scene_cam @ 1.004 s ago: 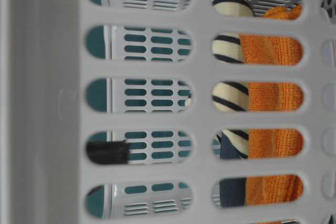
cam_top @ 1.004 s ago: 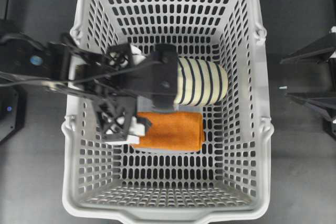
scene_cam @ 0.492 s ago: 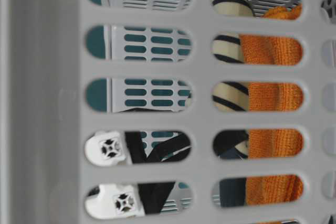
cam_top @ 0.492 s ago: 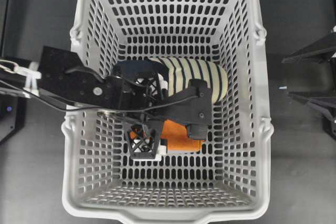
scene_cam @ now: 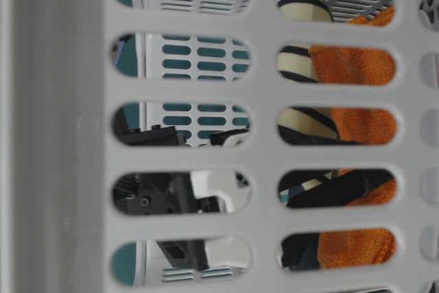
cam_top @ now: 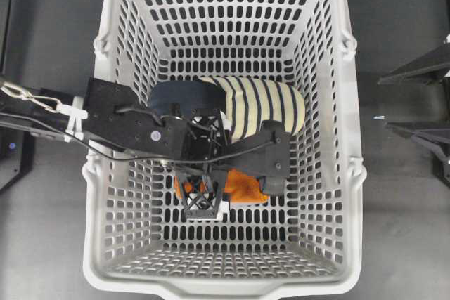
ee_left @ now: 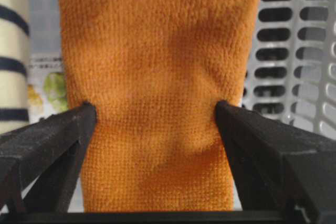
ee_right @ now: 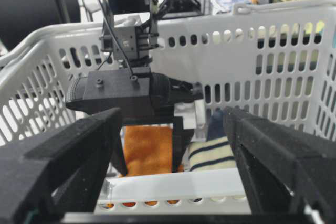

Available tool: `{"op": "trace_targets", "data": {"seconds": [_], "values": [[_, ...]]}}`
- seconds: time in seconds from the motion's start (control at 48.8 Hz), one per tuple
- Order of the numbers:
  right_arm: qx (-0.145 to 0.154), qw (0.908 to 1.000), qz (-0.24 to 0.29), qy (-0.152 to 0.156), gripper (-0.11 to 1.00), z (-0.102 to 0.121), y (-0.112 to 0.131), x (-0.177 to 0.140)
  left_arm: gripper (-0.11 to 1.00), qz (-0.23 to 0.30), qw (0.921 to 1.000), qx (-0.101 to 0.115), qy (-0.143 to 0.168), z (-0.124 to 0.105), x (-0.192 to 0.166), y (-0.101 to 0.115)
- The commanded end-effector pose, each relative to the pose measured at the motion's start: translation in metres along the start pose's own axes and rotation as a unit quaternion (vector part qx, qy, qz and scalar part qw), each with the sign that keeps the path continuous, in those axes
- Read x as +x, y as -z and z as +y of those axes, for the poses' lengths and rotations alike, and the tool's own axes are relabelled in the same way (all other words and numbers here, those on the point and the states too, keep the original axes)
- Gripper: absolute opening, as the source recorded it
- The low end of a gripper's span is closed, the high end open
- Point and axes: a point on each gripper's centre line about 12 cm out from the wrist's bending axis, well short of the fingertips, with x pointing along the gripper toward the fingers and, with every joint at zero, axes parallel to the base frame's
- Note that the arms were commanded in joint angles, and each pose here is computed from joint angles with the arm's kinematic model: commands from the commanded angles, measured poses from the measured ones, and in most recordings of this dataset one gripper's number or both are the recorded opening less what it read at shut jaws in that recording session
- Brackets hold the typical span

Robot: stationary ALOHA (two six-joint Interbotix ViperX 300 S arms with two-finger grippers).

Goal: Pick up the orange cloth from the shopping basket with the left arm.

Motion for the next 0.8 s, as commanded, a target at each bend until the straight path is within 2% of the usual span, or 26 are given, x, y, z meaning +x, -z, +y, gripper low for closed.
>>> {"op": "trace_targets", "data": {"seconds": [0.0,0.123,0.205,0.328,0.43,0.471,0.635,0.778], "values": [[0.002,1.0,-0.008,0.0,0.75,0.0,-0.006,0.001,0.89,-0.006,1.0,0.002,0.0,0.0,0.0,0.0],[0.001,1.0,-0.007,0.0,0.75,0.0,-0.005,0.001,0.87,-0.002,1.0,0.003,-0.001,0.0,0.001,0.004],[0.001,1.0,-0.007,0.0,0.75,0.0,-0.005,0.001,0.81,-0.001,1.0,0.006,-0.001,0.0,0.001,0.004],[0.001,1.0,-0.005,0.0,0.75,0.0,-0.004,0.001,0.54,-0.004,0.9999,0.013,0.0,0.0,-0.001,0.004],[0.001,1.0,-0.007,0.0,0.75,0.0,-0.004,0.001,0.28,-0.01,0.9999,0.011,-0.001,0.002,-0.007,0.002],[0.001,1.0,-0.008,0.0,0.75,0.0,-0.004,0.001,0.2,-0.015,0.9998,0.009,-0.002,0.005,-0.011,0.0],[0.001,1.0,-0.008,0.0,0.75,0.0,-0.004,0.001,0.19,-0.049,0.9988,0.001,-0.003,0.011,-0.042,-0.013],[0.002,0.9999,-0.011,0.0,0.75,0.0,-0.004,0.0,0.19,-0.08,0.9968,-0.001,-0.002,0.011,-0.086,-0.03]]}}
